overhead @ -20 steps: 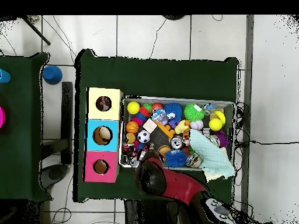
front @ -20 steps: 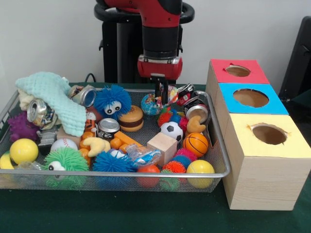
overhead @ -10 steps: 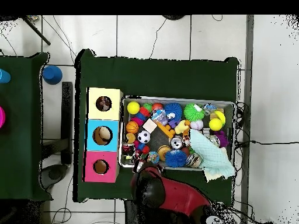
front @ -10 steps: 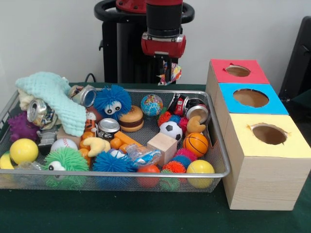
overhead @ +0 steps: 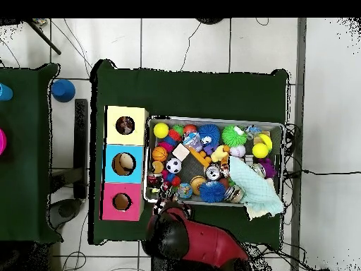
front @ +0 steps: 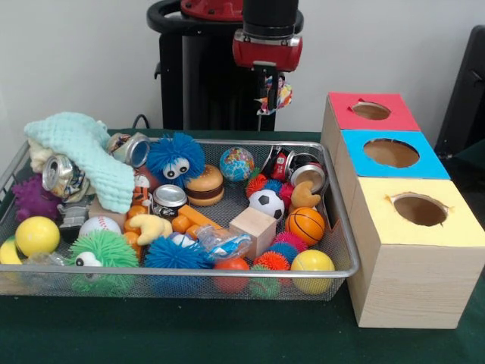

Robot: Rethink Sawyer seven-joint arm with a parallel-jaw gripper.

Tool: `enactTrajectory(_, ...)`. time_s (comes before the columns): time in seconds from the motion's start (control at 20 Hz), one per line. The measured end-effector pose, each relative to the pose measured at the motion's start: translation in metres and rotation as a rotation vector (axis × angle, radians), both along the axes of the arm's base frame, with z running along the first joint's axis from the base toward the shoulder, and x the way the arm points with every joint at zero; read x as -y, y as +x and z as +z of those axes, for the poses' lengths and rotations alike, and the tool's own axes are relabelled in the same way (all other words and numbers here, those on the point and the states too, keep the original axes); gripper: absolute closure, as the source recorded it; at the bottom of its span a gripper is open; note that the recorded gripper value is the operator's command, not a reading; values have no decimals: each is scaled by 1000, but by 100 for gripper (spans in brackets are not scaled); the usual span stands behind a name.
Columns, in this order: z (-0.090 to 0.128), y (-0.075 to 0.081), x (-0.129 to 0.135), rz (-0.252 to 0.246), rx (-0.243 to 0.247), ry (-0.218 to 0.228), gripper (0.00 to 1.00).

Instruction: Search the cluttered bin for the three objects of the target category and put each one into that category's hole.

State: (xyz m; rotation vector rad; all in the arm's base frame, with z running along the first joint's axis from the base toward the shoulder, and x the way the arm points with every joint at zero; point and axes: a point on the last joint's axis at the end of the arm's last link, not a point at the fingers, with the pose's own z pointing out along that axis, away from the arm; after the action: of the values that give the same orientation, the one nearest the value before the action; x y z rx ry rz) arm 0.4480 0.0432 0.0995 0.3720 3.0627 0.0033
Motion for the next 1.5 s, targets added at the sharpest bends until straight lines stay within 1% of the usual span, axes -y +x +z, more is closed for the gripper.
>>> enactTrajectory(0.1, 3, -1, -4, 6, -8, -2, 100)
enactTrajectory(0.2, 10, -4, -12, 17, -29, -6, 100)
enactTrajectory(0.5, 25, -5, -22, 32, -71, -11, 100)
enactTrajectory(0.55, 29, -4, -23, 35, -78, -12, 100)
enactTrajectory(0.7, 35, 3, -22, 37, -80, -17, 100)
enactTrajectory(0.85, 41, 15, -20, 37, -69, -22, 100)
enactTrajectory(0.9, 42, 16, -19, 36, -67, -23, 100)
enactTrajectory(0.95, 45, 25, -18, 37, -51, -26, 100)
enactTrajectory(1.1, 51, 35, -16, 37, -26, -32, 100)
enactTrajectory(1.15, 55, 44, -14, 37, -6, -36, 100)
enactTrajectory(1.25, 60, 53, -12, 37, 16, -41, 100)
enactTrajectory(1.5, 71, 70, -8, 36, 57, -51, 100)
